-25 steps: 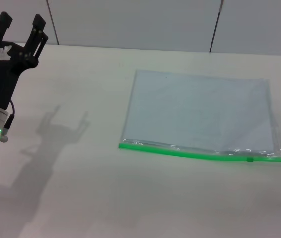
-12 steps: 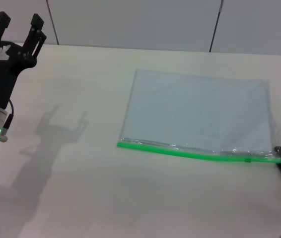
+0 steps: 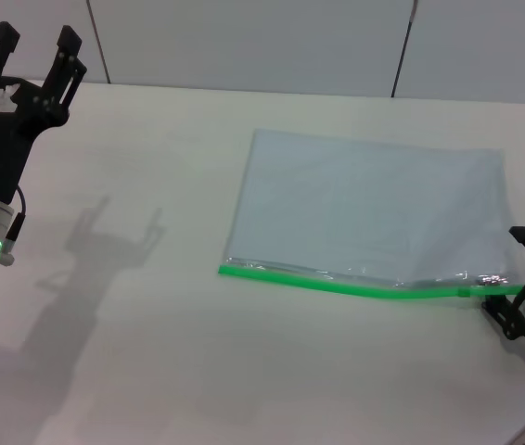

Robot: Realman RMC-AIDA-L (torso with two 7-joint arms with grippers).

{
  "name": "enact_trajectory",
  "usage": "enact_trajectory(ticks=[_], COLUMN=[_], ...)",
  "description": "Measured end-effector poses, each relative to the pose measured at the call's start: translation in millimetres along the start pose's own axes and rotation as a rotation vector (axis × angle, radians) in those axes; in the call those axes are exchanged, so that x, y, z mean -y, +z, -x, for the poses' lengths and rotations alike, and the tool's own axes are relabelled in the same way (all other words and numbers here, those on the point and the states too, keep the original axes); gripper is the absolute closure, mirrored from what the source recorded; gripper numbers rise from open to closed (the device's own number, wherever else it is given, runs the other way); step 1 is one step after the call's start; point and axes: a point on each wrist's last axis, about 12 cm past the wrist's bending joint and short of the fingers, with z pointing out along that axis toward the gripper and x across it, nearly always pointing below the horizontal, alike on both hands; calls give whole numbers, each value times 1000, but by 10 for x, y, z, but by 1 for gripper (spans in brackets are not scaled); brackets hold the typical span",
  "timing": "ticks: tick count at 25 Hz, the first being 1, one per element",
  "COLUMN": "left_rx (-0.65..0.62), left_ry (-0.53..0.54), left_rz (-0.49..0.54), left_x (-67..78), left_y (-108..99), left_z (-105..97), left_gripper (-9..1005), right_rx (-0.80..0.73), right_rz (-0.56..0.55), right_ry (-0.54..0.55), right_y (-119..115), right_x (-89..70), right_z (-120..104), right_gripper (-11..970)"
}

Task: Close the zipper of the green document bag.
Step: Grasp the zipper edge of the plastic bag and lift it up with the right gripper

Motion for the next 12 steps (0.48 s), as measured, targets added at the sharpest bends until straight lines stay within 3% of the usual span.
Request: enact_trajectory(ticks=[11,12], left_rx=[0,0], left_ry=[-3,-3], left_rz=[-1,-1], left_x=[9,9], left_y=[4,5], left_z=[-2,-2], left_gripper=[211,211], right_rx=[16,16], right_rz=[21,34], right_ry=[-31,-35], right_y=[129,146], right_x=[23,14], right_z=[64,76], right_gripper=[156,200])
